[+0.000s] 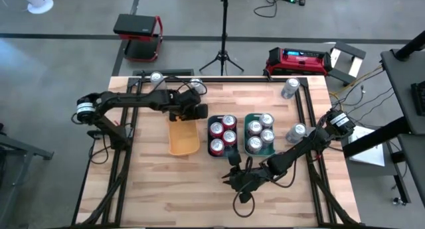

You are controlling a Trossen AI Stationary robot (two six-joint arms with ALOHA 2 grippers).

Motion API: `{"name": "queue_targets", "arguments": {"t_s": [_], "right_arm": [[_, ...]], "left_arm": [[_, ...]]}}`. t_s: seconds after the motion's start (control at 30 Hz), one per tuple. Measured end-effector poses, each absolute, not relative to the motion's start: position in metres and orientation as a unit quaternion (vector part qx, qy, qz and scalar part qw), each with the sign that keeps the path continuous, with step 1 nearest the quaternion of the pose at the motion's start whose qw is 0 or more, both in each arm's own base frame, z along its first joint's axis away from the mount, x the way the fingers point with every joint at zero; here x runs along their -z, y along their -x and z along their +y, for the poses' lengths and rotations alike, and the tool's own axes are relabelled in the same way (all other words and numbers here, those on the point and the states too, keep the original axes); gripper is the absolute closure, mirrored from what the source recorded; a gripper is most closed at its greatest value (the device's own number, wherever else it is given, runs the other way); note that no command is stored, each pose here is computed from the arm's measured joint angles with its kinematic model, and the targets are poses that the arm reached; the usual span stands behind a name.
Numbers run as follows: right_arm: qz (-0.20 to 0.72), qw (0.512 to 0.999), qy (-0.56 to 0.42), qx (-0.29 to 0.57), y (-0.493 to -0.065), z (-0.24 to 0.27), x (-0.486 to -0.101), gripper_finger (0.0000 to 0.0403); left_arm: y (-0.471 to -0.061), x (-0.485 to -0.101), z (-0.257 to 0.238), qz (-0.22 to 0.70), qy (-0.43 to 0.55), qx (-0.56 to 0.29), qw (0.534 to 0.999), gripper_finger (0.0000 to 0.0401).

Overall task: Sort soda cans
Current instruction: Move the yellow bin beside the dark green bin

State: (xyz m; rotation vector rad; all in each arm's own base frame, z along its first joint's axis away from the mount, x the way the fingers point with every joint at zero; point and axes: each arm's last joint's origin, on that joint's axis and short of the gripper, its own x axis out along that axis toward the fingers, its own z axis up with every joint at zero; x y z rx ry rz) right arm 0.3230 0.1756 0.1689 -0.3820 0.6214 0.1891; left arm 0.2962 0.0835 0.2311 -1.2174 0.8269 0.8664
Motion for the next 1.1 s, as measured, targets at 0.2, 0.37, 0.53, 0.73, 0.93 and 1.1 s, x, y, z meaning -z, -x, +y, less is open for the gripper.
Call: {"name": "queue_targets", "arguments": {"t_s": [0.2,0.37,0.53,0.73,0.93,1.1], "right_arm": [[0.316,0.924,0.195,-0.088,-0.321,0.174,-0.167,0.0321],[0.317,0.926,0.188,-0.086,-0.321,0.174,-0.167,0.031],[0.32,0.927,0.178,-0.083,-0.321,0.174,-0.166,0.0303],[0.323,0.929,0.161,-0.076,-0.32,0.174,-0.165,0.0308],[0.333,0.93,0.14,-0.067,-0.317,0.172,-0.16,0.0322],[0.338,0.931,0.121,-0.06,-0.316,0.171,-0.158,0.0328]], "left_arm": [[-0.273,-0.241,0.044,0.533,0.445,-0.395,0.602,0.0294],[-0.246,-0.232,0.01,0.633,0.363,-0.419,0.54,0.0294],[-0.231,-0.211,-0.008,0.651,0.265,-0.422,0.573,0.0294],[-0.22,-0.19,-0.002,0.634,0.224,-0.421,0.609,0.0294],[-0.215,-0.171,0.014,0.581,0.261,-0.426,0.643,0.0294],[-0.212,-0.161,0.028,0.547,0.29,-0.449,0.644,0.0294]]}}
